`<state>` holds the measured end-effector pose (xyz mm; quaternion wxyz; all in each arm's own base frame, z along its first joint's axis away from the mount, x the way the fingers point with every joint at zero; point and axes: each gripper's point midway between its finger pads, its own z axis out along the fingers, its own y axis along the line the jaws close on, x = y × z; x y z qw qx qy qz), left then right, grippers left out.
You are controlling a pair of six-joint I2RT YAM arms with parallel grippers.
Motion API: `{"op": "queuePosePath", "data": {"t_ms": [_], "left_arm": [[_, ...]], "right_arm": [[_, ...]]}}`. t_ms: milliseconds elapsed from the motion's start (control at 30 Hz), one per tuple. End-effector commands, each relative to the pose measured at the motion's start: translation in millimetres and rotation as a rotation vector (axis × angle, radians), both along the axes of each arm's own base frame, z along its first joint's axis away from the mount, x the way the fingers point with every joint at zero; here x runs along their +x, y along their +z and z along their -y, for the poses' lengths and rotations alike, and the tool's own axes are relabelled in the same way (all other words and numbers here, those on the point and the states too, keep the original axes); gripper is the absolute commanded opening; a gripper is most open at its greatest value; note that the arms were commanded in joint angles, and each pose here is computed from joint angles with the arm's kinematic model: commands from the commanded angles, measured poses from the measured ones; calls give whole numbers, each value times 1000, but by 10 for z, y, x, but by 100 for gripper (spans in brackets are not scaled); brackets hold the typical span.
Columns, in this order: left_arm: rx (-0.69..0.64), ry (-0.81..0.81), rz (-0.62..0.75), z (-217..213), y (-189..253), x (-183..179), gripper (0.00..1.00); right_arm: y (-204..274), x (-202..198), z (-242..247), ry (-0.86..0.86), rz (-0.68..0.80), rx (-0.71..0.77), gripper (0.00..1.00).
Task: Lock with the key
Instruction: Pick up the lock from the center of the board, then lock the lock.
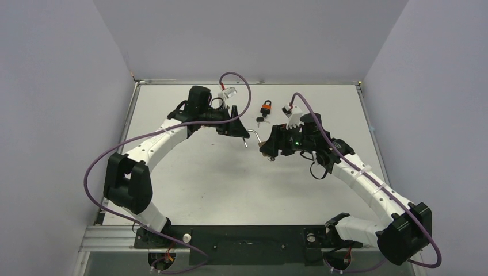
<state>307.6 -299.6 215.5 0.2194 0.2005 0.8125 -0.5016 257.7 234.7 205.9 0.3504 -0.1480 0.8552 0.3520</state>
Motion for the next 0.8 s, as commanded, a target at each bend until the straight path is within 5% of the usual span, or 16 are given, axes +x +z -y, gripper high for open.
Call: {"op": "queuePosePath", "data": {"t_ms": [0, 233, 767], "left_arm": [[-100, -74, 92, 19, 552, -164, 55], [-105, -104, 49, -15, 506, -314, 35], [-91, -103, 6, -83, 386, -481, 33]], "right_arm": [[499, -50, -168, 98, 157, 86, 2], [597, -125, -201, 133, 187, 86, 1], [721, -272, -258, 180, 221, 85, 1]]}}
